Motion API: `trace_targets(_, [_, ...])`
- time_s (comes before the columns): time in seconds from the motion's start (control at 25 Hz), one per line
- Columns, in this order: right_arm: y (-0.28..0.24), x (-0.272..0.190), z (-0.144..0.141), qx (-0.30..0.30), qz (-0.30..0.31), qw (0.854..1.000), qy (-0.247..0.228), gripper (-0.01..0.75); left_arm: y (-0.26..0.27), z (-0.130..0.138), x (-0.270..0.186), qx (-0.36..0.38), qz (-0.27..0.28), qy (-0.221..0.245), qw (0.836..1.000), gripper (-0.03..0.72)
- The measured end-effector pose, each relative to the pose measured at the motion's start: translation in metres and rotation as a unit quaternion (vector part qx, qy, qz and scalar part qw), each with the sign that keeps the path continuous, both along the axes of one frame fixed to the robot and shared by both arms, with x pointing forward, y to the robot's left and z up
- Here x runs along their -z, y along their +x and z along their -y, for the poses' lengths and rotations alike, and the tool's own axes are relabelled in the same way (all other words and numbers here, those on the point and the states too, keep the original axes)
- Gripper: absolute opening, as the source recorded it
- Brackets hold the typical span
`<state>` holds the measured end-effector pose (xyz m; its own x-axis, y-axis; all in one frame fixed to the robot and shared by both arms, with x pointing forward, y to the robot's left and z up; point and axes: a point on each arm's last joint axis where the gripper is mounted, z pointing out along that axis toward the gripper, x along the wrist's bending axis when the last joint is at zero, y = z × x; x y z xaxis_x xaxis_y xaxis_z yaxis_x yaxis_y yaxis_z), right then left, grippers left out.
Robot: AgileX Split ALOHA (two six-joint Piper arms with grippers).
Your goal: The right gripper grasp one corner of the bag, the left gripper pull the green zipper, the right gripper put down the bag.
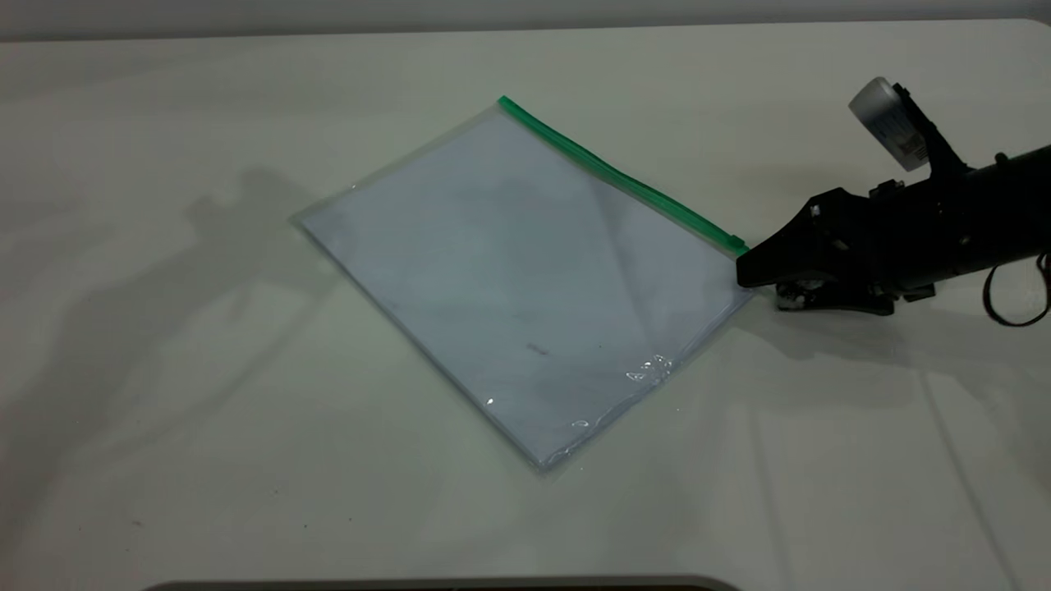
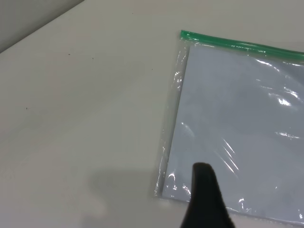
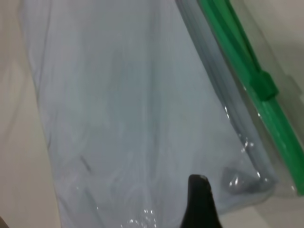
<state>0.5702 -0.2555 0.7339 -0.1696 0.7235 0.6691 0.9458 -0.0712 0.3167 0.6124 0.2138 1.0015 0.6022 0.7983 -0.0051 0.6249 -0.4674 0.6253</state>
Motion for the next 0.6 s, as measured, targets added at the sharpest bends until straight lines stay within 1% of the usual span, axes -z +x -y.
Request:
trace_targets(0.28, [-0.005,0.009,-0.005,-0.005,0.006,0.999,0.042,0.591,0.0,0.0,0.0,-0.001,0.003,0.0,1.0,0.577])
trace_targets(0.4, [-0.007,0.012,-0.009,-0.013,0.005,0.999,0.044,0.591,0.001,0.0,-0.001,-0.004,0.006,0.0,1.0,0.577])
trace_targets(0.6, [-0.001,0.013,-0.024,-0.037,0.018,0.998,0.046,0.591,0.002,0.0,-0.001,-0.011,0.008,-0.009,1.0,0.577])
